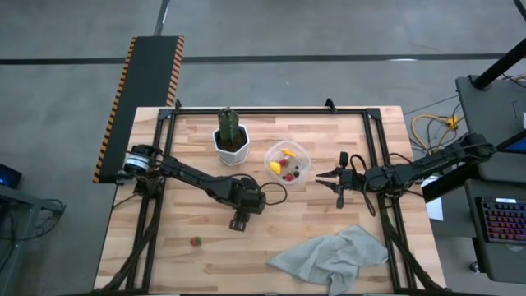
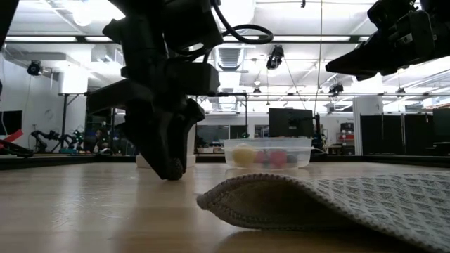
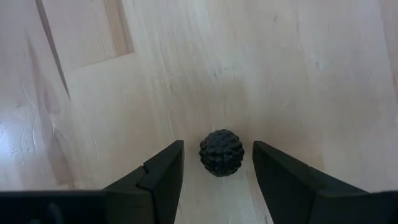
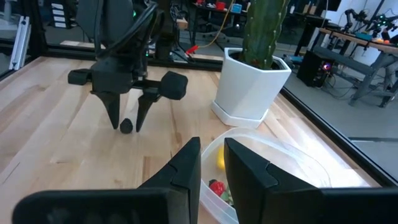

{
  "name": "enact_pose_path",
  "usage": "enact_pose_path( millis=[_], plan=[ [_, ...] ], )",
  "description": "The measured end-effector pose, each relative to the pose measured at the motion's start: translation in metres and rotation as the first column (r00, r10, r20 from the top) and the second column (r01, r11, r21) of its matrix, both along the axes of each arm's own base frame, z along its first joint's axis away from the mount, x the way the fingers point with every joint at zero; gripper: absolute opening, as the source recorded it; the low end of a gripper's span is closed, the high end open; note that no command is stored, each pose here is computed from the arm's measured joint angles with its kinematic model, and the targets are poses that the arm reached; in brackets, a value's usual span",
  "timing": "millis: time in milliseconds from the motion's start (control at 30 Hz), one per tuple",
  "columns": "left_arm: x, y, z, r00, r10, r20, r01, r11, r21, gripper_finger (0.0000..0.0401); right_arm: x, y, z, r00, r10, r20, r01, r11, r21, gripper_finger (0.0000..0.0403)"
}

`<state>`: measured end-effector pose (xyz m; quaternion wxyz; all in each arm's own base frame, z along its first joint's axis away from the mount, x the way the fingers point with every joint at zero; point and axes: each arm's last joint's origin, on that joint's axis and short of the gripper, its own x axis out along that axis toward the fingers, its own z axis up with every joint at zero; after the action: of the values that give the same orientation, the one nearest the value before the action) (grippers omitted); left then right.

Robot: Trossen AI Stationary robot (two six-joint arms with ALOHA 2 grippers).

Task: Pick and placing Produce into tupperware
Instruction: Put the blackberry into the transparent container

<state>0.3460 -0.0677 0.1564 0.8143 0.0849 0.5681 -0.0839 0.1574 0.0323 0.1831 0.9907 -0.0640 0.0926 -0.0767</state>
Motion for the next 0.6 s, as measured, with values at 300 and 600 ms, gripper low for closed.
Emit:
enact_pose_path(
  millis=[300,600],
  plan=[
    [0.0006,0.0005,0.0004,1.000,0.021,0.003,-0.021,1.000,-0.010,0.0176,0.0000,0.0000,0.0000,1.000,0.000,0.000,0.000,1.000,0.000,0.0063],
    [0.0005,0.0004,0.0004,1.000,0.018,0.001,-0.018,1.000,-0.015,0.0170,0.0000,0.0000,0.0000,1.000,0.000,0.000,0.000,1.000,0.000,0.0063]
  ],
)
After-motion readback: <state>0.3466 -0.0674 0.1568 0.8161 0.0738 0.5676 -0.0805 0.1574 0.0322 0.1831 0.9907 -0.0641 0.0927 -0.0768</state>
